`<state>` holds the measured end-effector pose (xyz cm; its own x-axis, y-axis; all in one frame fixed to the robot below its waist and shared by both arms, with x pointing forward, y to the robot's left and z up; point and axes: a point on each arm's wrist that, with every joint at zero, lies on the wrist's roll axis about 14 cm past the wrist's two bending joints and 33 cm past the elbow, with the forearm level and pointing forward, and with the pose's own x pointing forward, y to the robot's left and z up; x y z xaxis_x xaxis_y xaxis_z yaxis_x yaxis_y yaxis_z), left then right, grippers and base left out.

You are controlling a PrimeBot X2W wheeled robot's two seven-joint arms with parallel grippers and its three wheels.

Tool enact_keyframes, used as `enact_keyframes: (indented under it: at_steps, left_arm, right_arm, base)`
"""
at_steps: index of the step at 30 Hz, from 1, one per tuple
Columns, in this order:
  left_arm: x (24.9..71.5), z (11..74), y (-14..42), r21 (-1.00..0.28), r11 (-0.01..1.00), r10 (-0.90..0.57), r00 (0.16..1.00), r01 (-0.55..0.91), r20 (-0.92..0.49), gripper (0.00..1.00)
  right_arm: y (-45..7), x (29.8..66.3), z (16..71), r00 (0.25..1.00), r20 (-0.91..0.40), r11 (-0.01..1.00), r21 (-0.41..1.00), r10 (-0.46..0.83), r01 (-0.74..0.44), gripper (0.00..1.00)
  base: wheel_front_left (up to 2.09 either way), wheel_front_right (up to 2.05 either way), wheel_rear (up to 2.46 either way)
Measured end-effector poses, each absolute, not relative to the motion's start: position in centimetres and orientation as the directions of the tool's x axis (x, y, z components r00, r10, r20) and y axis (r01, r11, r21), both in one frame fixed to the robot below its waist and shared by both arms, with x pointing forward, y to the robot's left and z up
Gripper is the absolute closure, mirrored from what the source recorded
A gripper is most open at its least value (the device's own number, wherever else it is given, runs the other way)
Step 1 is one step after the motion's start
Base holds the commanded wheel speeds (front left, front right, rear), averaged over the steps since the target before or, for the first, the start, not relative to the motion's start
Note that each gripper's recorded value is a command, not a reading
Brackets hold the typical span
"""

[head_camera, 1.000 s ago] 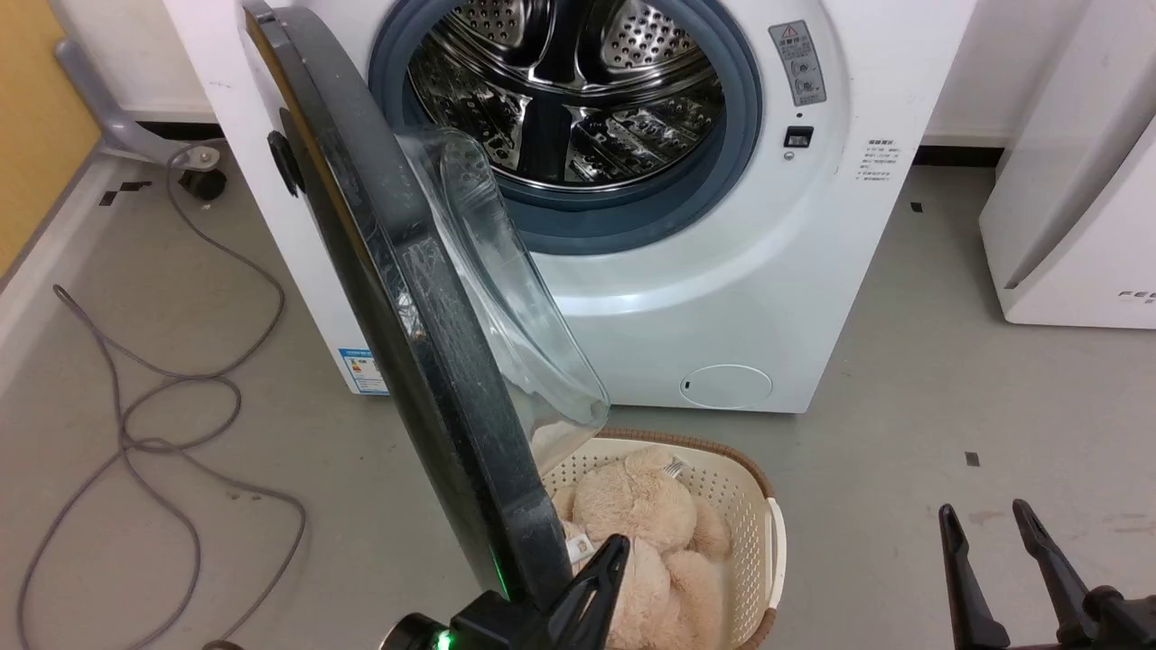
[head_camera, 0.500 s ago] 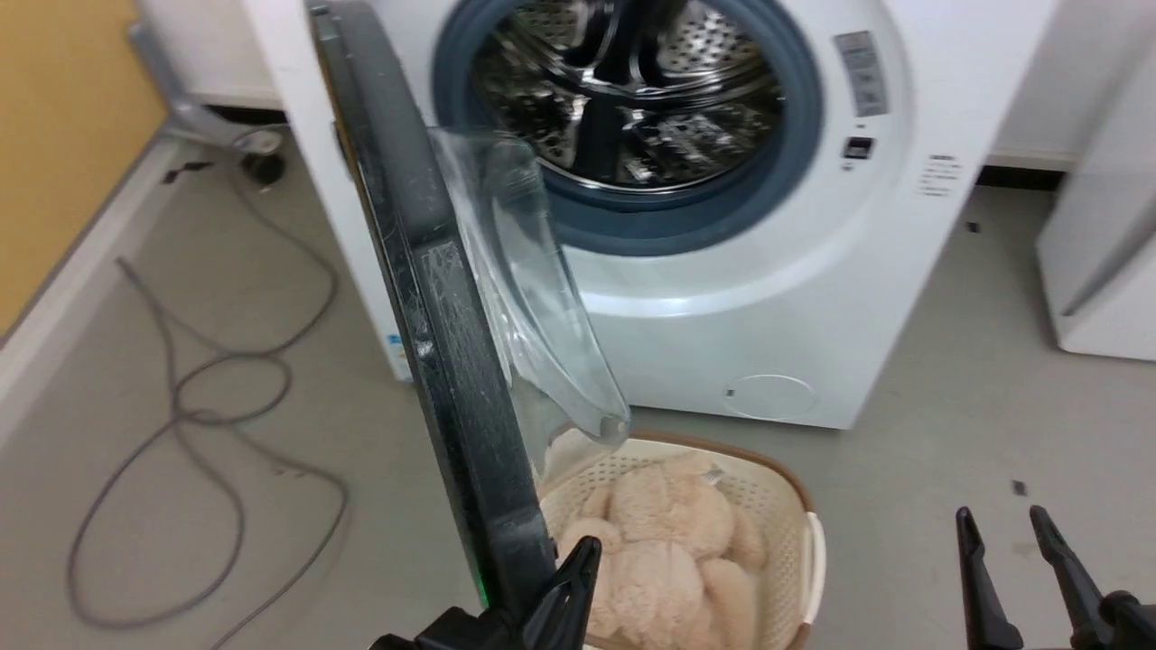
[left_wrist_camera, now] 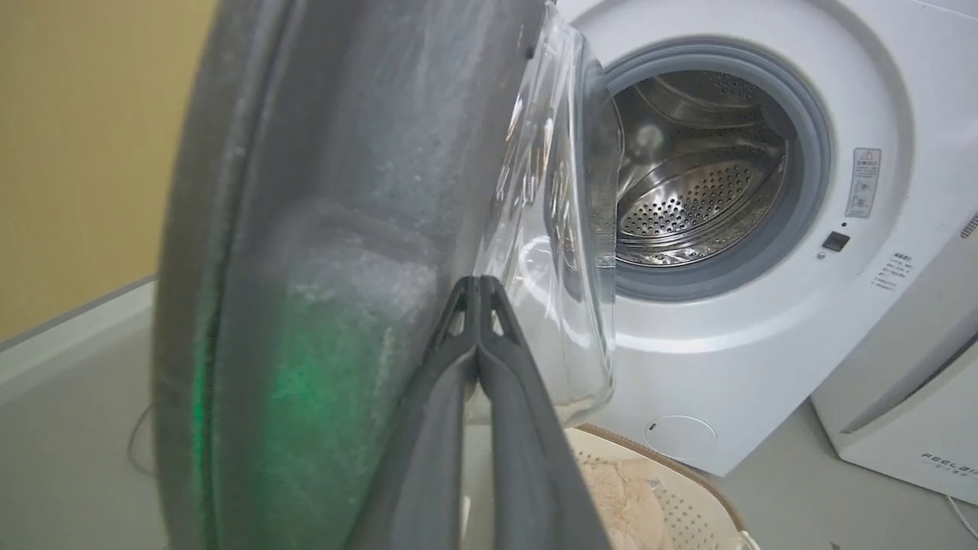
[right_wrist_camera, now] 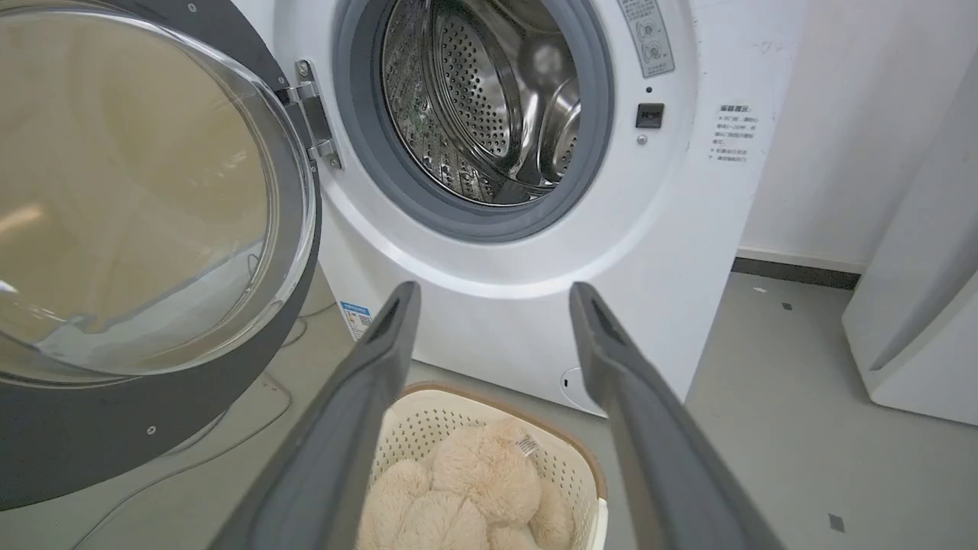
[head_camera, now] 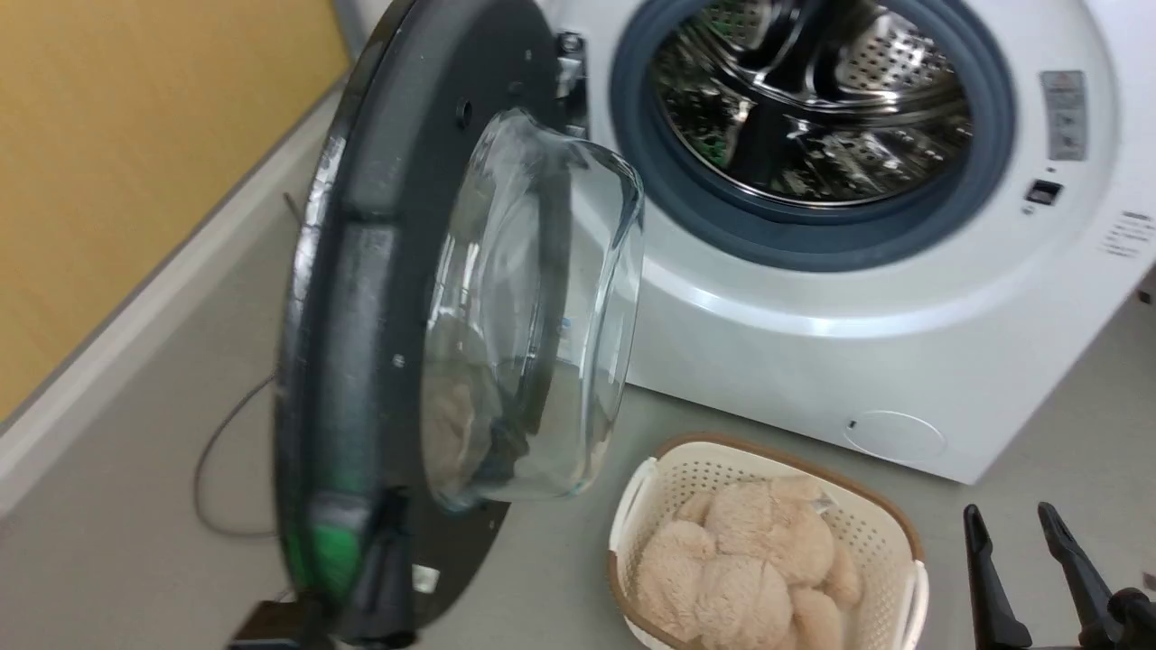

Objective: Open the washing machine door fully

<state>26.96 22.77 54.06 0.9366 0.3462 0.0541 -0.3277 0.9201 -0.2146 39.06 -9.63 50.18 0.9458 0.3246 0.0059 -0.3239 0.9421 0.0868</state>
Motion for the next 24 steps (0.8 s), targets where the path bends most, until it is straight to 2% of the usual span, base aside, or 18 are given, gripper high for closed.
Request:
enact_keyframes:
  at_steps: [8, 24]
  left_arm:
    - [25.3, 53.9, 29.5, -0.142, 0.871, 0.484, 0.871, -0.470, 0.083, 1.00]
    - [28.2, 53.7, 41.7, -0.091, 0.763, 0.646, 0.756, -0.640, 0.100, 1.00]
  right_arm:
    - [-8.9, 39.1, 50.2, 0.938, 0.001, 0.935, 0.089, 0.346, -0.344, 0.00]
    - [-11.5, 39.1, 48.7, 0.961, -0.055, 0.959, 0.099, 0.272, -0.266, 0.00]
  base:
    - [0.00, 0.00, 0.00]
    - [0.00, 0.00, 0.00]
